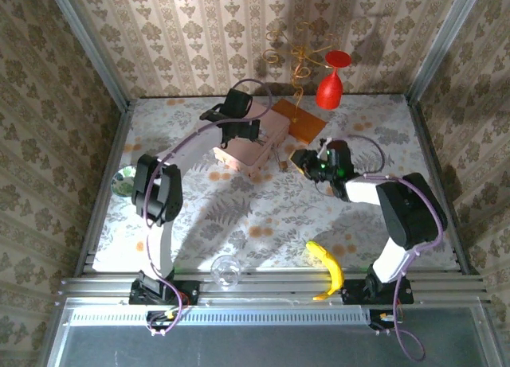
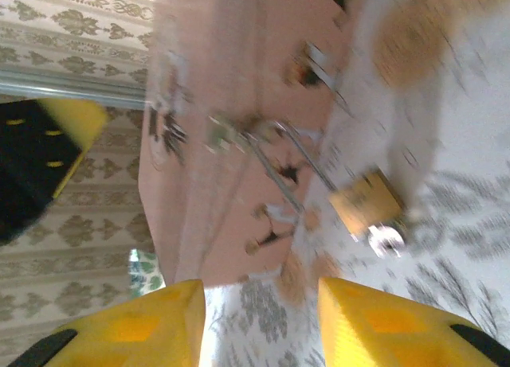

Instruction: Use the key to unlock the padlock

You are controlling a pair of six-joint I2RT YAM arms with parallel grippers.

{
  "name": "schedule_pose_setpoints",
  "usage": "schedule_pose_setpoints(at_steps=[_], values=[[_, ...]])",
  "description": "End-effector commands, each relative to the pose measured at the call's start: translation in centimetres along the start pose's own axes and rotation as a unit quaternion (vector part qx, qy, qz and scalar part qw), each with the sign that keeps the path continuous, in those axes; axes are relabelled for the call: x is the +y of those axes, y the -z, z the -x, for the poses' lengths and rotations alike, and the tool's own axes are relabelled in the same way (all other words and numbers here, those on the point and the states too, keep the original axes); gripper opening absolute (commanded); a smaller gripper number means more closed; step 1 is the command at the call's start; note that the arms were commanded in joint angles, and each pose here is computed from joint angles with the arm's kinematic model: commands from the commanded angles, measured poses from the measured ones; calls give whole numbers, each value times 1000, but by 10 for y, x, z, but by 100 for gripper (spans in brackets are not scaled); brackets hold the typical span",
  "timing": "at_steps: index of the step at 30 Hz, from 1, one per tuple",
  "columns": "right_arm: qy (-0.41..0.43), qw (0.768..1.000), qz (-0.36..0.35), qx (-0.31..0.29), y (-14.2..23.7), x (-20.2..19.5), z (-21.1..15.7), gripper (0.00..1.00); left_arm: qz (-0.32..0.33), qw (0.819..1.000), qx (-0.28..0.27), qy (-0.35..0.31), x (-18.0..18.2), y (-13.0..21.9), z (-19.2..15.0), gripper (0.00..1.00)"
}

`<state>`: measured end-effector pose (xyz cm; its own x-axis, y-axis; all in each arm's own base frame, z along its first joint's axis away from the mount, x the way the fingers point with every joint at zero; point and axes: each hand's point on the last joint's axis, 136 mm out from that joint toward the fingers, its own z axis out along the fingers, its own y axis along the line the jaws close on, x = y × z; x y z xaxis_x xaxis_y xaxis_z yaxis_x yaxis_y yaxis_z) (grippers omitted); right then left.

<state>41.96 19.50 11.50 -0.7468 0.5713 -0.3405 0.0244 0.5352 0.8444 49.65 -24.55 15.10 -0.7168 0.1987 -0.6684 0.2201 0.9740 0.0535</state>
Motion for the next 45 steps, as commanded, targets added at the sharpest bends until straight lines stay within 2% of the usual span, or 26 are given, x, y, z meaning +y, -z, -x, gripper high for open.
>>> schedule_pose_setpoints(at_steps=[1, 11, 20, 34, 45], values=[[134, 983, -117, 36, 7, -18, -5, 37, 10, 1000, 27, -13, 16, -11, -4, 100], [212, 963, -146, 75, -38, -23, 15, 32, -12, 998, 53, -14, 15, -34, -14, 100], [224, 960, -123, 113, -65, -29, 3, 29, -9, 997, 74, -10, 21, -45, -30, 100], [229, 960, -97, 130, -86, -26, 2, 30, -17, 996, 89, -5, 18, -51, -40, 100], [222, 960, -94, 145, -96, -31, 0, 25, -19, 996, 93, -5, 17, -53, -41, 100]])
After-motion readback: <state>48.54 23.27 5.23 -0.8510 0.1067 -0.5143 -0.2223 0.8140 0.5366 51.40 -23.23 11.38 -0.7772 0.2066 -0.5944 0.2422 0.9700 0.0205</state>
